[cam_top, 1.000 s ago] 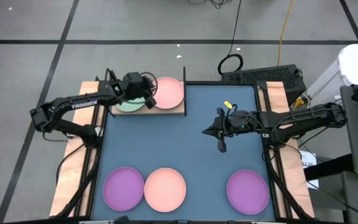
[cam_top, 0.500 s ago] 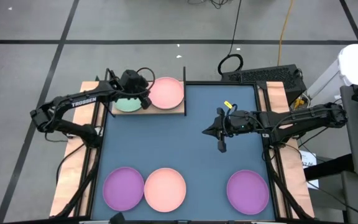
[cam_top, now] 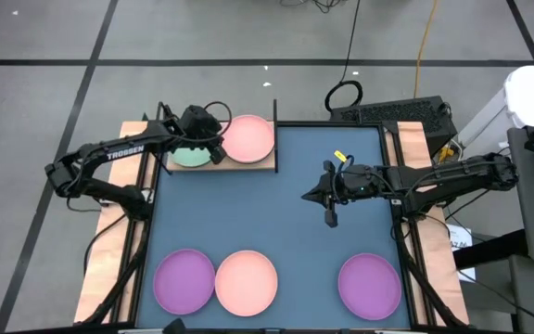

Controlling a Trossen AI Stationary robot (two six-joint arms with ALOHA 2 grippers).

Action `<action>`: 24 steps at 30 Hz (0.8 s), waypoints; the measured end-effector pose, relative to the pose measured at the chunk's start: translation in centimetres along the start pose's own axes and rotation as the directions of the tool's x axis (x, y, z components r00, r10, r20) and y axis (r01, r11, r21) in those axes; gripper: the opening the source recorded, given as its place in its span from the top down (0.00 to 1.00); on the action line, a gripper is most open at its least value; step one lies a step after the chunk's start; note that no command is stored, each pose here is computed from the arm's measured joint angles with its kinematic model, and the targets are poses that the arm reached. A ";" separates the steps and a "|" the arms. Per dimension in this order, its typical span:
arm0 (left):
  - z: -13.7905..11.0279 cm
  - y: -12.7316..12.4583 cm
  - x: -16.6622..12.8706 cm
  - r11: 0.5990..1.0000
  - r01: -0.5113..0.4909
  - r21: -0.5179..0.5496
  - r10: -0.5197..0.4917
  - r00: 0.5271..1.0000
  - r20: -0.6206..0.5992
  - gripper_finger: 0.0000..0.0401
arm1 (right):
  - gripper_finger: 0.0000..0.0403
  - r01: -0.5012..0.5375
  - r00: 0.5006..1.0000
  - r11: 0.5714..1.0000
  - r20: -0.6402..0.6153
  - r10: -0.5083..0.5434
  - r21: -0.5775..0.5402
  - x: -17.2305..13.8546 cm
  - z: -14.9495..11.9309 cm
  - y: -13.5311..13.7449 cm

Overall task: Place and stack plates onto a shelf
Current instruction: Stack the top light pink plate on top of the white plate on the shelf

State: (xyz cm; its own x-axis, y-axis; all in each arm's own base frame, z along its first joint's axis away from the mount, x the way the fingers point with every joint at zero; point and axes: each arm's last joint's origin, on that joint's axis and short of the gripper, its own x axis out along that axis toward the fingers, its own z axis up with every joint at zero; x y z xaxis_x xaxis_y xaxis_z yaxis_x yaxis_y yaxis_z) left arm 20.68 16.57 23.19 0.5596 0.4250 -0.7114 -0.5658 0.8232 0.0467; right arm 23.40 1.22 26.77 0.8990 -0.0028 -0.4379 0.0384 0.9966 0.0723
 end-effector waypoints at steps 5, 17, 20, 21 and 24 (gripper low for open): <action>-0.2 0.1 0.5 0.999 -0.020 -0.038 0.019 1.000 -0.021 0.94 | 1.00 0.000 1.000 1.000 0.000 0.000 0.000 0.0 0.0 0.0; -0.6 -0.7 2.1 0.994 -0.104 -0.025 0.102 0.992 -0.072 0.94 | 1.00 0.000 1.000 1.000 0.000 0.000 0.000 0.0 0.0 0.0; -0.6 -0.7 2.1 0.994 -0.105 -0.028 0.103 0.992 -0.080 0.94 | 1.00 0.000 1.000 1.000 0.000 0.000 0.000 0.0 0.0 0.0; -0.6 -0.6 2.1 0.994 -0.106 -0.028 0.103 0.992 -0.079 0.94 | 1.00 0.000 1.000 1.000 0.000 0.000 0.000 0.0 0.0 0.0; -0.6 -0.6 2.1 0.994 -0.106 -0.030 0.104 0.991 -0.079 0.94 | 1.00 0.000 1.000 1.000 0.000 0.000 0.000 0.0 0.0 0.0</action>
State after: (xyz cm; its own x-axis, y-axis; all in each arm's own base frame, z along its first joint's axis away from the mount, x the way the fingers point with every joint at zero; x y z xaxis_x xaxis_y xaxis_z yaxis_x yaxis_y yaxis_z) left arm 21.85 16.73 21.20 0.4481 0.4769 -0.7562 -0.6399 0.7618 0.1012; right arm 23.40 1.22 26.77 0.8992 -0.0025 -0.4376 0.0381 0.9966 0.0725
